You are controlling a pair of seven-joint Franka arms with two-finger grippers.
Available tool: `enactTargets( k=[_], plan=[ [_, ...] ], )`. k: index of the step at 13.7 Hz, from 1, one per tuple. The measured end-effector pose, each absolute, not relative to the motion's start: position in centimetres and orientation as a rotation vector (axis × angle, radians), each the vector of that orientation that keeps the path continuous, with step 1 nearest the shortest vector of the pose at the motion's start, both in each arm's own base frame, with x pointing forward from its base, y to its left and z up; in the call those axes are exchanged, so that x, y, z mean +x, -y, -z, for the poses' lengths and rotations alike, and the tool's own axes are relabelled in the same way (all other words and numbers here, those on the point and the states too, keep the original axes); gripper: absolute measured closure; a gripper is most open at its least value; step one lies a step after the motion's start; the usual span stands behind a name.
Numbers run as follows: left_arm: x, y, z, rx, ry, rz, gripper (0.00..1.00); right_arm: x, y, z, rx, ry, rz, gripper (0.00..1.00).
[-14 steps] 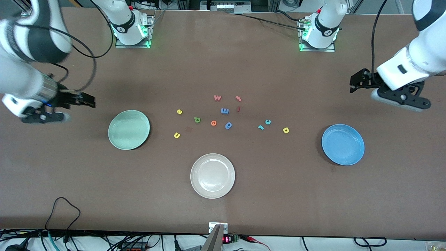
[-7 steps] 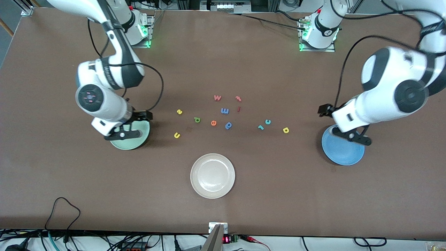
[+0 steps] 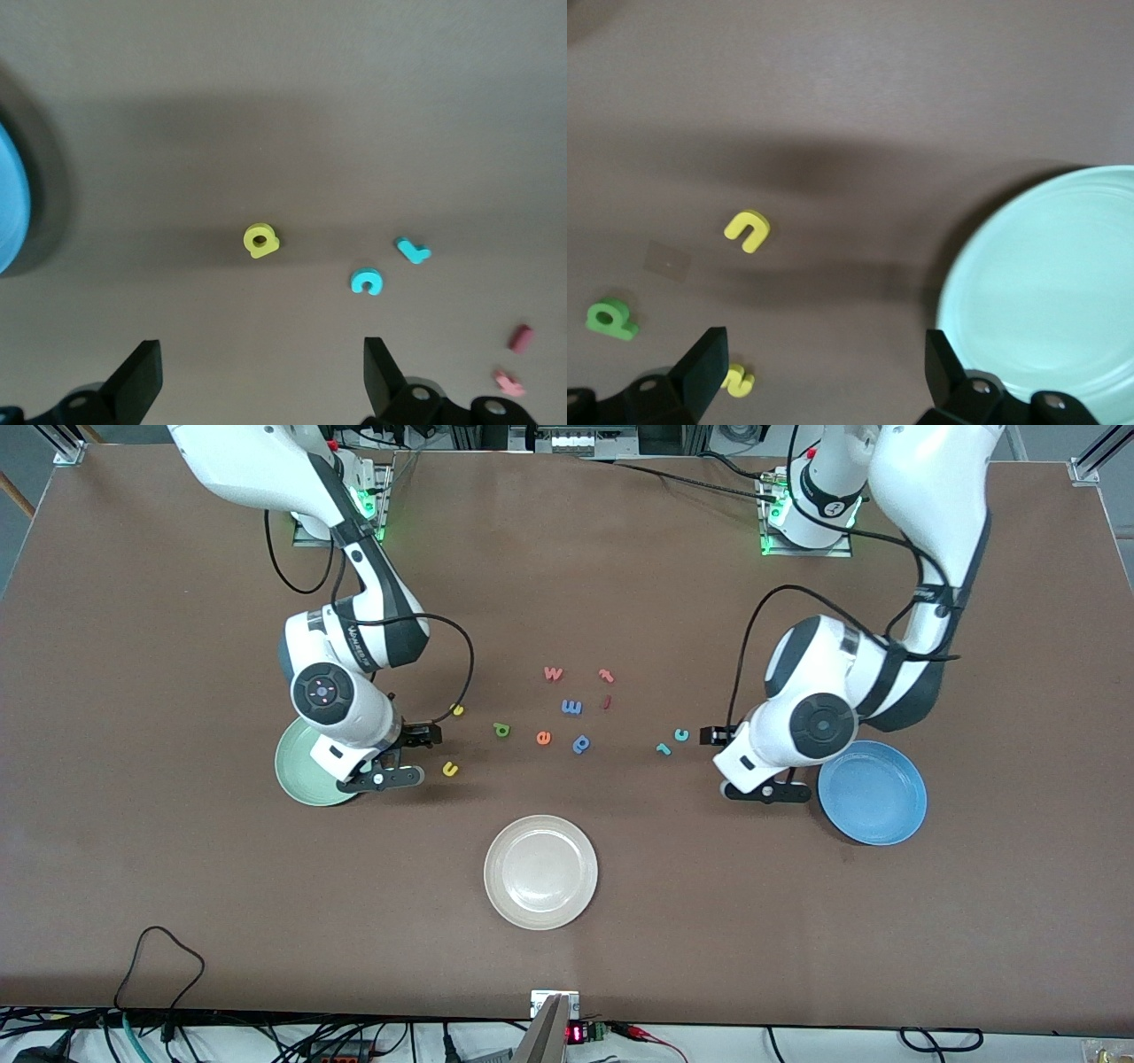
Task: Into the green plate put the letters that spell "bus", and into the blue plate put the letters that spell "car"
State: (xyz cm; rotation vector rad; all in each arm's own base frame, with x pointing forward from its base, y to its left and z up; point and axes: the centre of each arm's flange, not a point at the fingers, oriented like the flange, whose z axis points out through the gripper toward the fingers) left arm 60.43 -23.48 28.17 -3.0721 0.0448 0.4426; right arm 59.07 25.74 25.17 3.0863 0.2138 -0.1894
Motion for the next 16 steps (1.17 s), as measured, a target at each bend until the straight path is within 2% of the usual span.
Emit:
enactTargets(
  k=[2, 3, 4, 5, 7, 12, 14, 16],
  plan=[
    [60.4, 22.3, -26.1, -3.062, -0.078, -0.345, 0.00, 59.1, -26.3, -23.6, 3.090, -0.185, 0.180, 0.11],
    [60.1, 22.0, -24.6, -3.076, -0.090, -0.289, 0.04, 59.1, -26.5, -22.8, 3.095, -0.152, 0.177, 0.11],
    [59.3, 21.8, -22.9, -3.091, -0.098, -0.246, 0.04, 58.9, -27.1, -21.9, 3.099, -0.139, 0.175, 0.20],
    [58.4, 21.7, -21.4, -3.101, -0.102, -0.225, 0.12, 58.6, -27.8, -21.1, 3.102, -0.135, 0.169, 0.22],
    [57.0, 21.4, -19.5, -3.105, -0.083, -0.224, 0.37, 58.0, -29.2, -19.6, 3.098, -0.129, 0.160, 0.21],
    [56.4, 22.3, -18.6, -3.112, -0.033, -0.204, 0.39, 57.5, -30.2, -18.2, 3.091, -0.137, 0.163, 0.22],
    [56.4, 22.4, -17.8, -3.121, -0.029, -0.190, 0.39, 57.3, -30.2, -17.6, 3.091, -0.131, 0.172, 0.26],
    [56.3, 22.4, -16.9, -3.123, -0.028, -0.195, 0.48, 57.3, -30.3, -17.1, 3.107, -0.108, 0.174, 0.31]
  ],
)
